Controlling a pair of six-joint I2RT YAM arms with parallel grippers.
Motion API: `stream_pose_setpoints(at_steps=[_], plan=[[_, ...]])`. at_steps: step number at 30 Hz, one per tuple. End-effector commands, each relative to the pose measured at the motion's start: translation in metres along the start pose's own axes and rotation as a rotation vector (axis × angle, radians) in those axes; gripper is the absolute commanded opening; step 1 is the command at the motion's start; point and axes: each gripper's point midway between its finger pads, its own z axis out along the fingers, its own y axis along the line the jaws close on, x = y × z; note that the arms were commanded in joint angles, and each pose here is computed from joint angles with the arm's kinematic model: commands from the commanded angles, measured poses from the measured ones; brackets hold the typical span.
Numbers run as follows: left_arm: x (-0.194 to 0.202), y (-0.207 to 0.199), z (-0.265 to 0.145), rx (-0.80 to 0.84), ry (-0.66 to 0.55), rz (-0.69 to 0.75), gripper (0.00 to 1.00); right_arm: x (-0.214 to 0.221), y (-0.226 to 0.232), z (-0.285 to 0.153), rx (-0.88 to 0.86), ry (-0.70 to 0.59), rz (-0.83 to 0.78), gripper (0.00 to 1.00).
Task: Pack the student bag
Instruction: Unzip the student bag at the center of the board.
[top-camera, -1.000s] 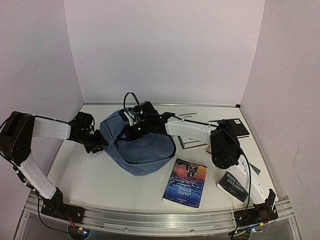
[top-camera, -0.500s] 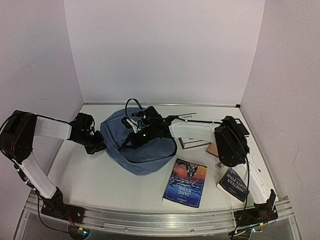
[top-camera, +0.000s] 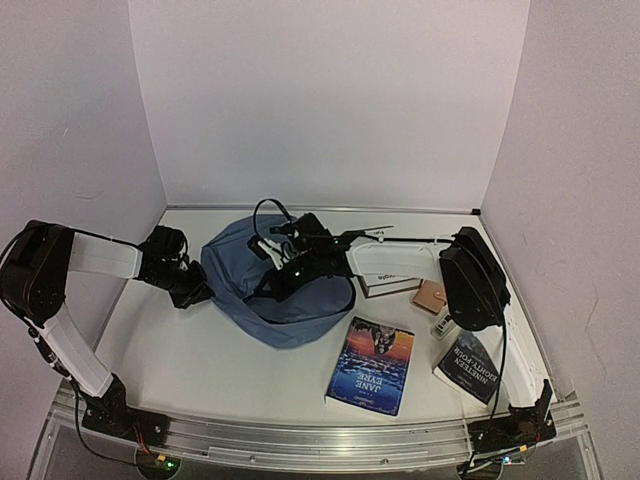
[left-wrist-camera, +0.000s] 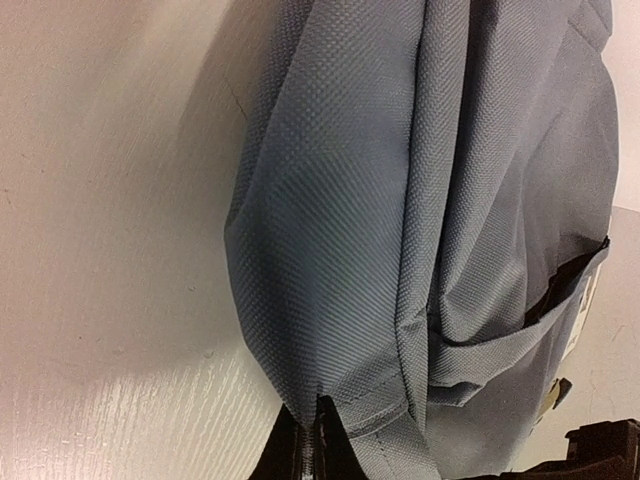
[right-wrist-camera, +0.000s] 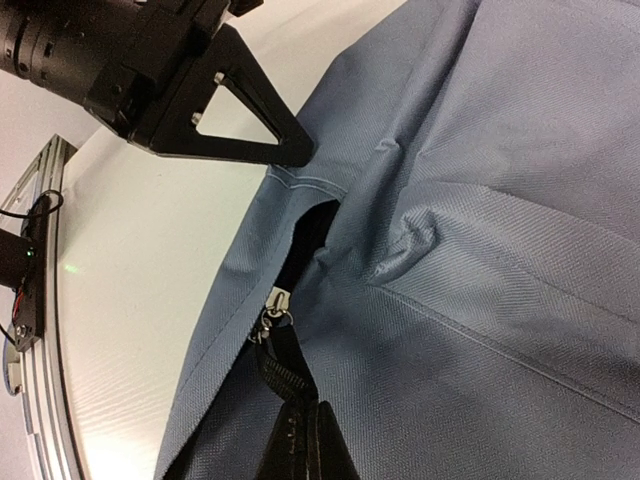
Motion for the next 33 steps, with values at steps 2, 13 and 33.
stream_pose_setpoints(at_steps=[2, 13, 33], plan=[[-0.012, 0.032, -0.001, -0.105, -0.071, -0.04, 0.0, -0.061, 0.013, -0.063, -0.068, -0.118, -0.058, 0.0], [-0.029, 0.026, -0.002, -0.072, -0.083, -0.059, 0.0, 0.003, 0.085, -0.062, -0.306, 0.065, -0.227, 0.0], [-0.058, 0.027, 0.008, 0.01, -0.044, -0.079, 0.03, 0.148, 0.058, 0.024, 0.029, 0.446, -0.484, 0.0]])
